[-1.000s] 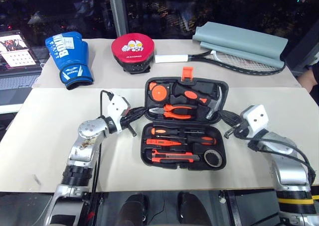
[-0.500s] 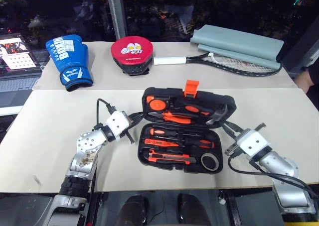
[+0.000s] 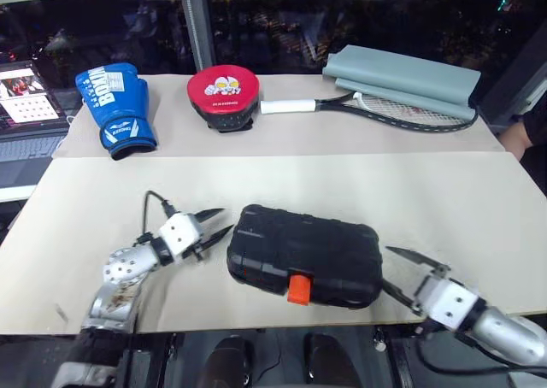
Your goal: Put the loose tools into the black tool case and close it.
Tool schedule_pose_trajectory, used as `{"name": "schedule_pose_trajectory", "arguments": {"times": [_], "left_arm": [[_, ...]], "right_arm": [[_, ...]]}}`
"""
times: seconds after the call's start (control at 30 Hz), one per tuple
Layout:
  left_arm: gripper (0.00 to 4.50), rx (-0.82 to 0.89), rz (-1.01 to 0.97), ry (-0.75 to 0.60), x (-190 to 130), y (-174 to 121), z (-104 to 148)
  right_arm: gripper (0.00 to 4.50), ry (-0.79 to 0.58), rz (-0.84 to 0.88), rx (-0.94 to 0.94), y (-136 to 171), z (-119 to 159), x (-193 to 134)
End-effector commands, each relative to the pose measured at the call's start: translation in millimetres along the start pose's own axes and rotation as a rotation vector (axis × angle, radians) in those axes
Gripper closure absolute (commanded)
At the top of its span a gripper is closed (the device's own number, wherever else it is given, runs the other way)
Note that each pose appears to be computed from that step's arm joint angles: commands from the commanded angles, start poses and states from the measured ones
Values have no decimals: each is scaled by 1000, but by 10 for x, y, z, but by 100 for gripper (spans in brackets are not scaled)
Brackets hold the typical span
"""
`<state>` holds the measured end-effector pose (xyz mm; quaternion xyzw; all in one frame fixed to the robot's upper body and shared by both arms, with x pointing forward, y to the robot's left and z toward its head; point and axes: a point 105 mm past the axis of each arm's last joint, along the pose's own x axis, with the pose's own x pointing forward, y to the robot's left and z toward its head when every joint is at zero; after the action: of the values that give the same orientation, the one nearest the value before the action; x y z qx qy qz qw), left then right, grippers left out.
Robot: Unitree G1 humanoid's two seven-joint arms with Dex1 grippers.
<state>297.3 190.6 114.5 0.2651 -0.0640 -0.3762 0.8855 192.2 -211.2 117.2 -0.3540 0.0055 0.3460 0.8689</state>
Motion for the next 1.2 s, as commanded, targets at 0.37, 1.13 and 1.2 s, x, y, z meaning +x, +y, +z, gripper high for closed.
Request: {"name": "schedule_pose_trajectory", "arguments": {"times": [0.37,1.13,1.2], "left_arm": [[52,-82,-178,55,356,474,182],[444,107,-998,206,786,-232,210],[444,101,-1012,232,698,-228,191]], "right_arm": [[203,7,434,395,594,475,-190],[450,64,391,179,162,118,438],[450,69,348,165,35,71,499]]}}
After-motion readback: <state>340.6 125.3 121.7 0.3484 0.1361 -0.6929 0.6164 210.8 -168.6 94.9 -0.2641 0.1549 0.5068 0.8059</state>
